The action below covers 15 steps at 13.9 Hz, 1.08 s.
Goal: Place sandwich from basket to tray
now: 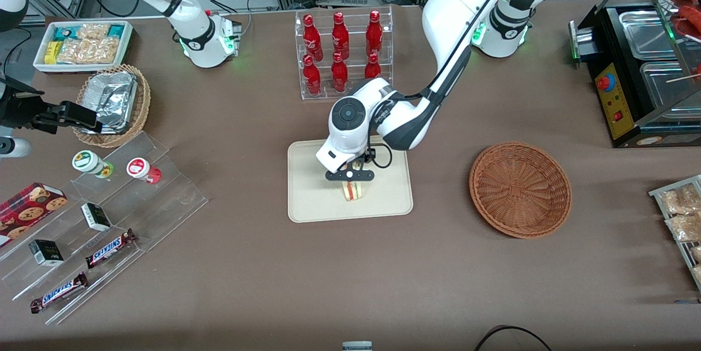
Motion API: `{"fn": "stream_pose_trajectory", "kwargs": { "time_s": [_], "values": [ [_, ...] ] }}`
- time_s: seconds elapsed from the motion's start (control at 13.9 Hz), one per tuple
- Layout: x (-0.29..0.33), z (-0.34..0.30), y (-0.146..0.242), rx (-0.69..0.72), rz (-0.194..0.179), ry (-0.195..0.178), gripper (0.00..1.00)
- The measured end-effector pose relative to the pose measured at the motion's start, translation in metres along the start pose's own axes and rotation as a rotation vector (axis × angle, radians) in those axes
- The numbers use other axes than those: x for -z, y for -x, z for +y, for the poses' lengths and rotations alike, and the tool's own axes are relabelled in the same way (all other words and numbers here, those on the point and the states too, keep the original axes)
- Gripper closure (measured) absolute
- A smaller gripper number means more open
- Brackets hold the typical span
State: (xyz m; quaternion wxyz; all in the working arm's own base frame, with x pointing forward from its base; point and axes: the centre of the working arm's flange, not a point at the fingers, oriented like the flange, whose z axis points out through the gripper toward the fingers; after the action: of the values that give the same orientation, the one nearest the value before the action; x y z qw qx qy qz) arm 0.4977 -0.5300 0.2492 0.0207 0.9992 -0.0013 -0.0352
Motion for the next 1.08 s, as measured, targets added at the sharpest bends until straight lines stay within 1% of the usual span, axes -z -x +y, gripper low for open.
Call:
{"fn": "stream_pose_trajectory", "kwargs": {
  "time_s": [0.22, 0.29, 0.43, 0.58, 0.72, 0.86, 0.94, 1.08],
  "values": [
    [0.018, 0.000, -0.005, 0.007, 0.009, 0.002, 0.07],
    [0.032, -0.002, -0.007, 0.013, 0.013, 0.000, 0.01],
    [0.075, -0.015, -0.016, 0.056, 0.029, -0.003, 0.00],
    [0.130, -0.047, -0.033, 0.114, 0.044, -0.005, 0.00],
    [0.184, -0.094, -0.048, 0.181, 0.037, -0.029, 0.00],
    [0.225, -0.134, -0.055, 0.223, 0.040, -0.039, 0.00],
    [0.239, -0.154, -0.058, 0.223, 0.041, -0.043, 0.00],
    [0.258, -0.197, -0.065, 0.212, 0.028, -0.061, 0.00]
  ]
}}
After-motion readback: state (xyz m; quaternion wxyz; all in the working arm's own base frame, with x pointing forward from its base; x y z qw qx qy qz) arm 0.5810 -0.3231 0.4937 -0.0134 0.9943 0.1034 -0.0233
